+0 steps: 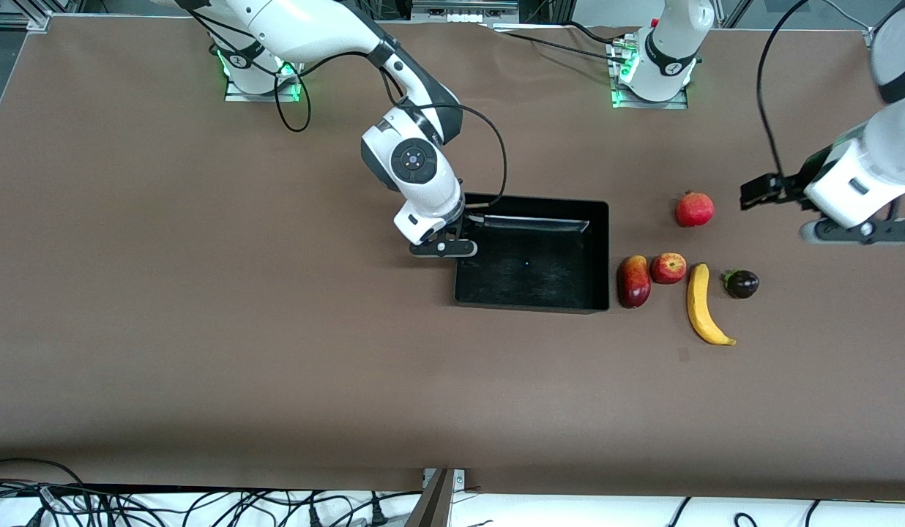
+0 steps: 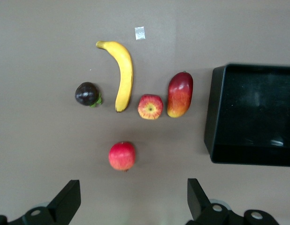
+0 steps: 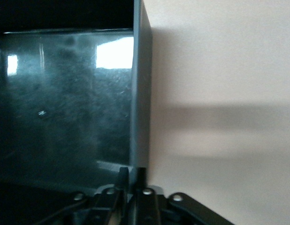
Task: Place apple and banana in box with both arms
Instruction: 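Withdraw the right gripper while the left gripper lowers over the apple, then close the left gripper on the small red apple and lift it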
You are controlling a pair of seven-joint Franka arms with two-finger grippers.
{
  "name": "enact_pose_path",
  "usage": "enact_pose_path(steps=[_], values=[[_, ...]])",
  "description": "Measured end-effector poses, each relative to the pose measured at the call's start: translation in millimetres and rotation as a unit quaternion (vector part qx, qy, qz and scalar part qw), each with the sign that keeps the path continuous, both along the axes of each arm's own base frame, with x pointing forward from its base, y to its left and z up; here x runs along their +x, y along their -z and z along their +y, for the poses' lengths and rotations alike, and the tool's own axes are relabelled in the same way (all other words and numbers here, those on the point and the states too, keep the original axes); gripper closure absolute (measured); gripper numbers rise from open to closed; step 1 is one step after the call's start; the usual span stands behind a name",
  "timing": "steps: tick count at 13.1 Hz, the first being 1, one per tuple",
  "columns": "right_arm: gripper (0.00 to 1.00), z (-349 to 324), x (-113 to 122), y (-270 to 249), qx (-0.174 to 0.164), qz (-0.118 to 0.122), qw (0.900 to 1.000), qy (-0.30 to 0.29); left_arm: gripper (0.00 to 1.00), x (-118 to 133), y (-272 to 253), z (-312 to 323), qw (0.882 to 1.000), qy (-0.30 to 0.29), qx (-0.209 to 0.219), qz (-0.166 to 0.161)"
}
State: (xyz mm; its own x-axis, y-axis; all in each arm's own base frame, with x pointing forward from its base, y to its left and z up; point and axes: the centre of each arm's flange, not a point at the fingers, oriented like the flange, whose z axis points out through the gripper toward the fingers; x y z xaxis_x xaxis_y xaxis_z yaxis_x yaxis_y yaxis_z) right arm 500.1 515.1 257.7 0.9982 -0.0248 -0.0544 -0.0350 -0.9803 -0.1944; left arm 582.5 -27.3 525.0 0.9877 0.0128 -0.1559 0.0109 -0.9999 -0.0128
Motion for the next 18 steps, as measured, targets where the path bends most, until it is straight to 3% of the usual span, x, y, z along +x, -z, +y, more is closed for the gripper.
enact_pose_path(steps=[2, 4, 8, 11, 14, 16, 18], values=[[0.59, 3.1, 3.1, -9.8, 0.005, -0.009, 1.0, 0.0, 0.0, 6.1, 33.1, -1.3, 1.0, 0.001, -0.001, 0.0], [0.38, -10.7, 22.8, -36.9, 0.004, -0.028, 1.0, 0.012, 0.0, 14.9, 66.6, -2.1, 1.0, 0.002, -0.003, 0.002], [0.0, -96.1, 71.2, -132.2, -0.046, -0.037, 0.998, 0.033, 0.0, 26.3, 144.8, -6.6, 1.0, 0.005, -0.007, 0.003], [0.0, -179.2, 92.8, -193.7, -0.081, -0.028, 0.996, 0.021, 0.0, 21.7, 205.3, -9.7, 1.0, 0.009, -0.009, 0.023], [0.0, -275.0, 114.4, -231.8, -0.106, -0.023, 0.994, -0.019, 0.0, 12.9, 261.1, -10.7, 1.0, 0.015, -0.012, 0.022], [0.0, -342.1, 118.7, -254.6, -0.117, -0.007, 0.992, -0.049, 0.0, 5.5, 290.8, -10.9, 0.999, 0.029, -0.013, 0.02], [0.0, -394.2, 119.3, -275.6, -0.116, -0.008, 0.991, -0.065, 0.0, 4.3, 306.4, -11.0, 0.999, 0.04, -0.015, 0.017]])
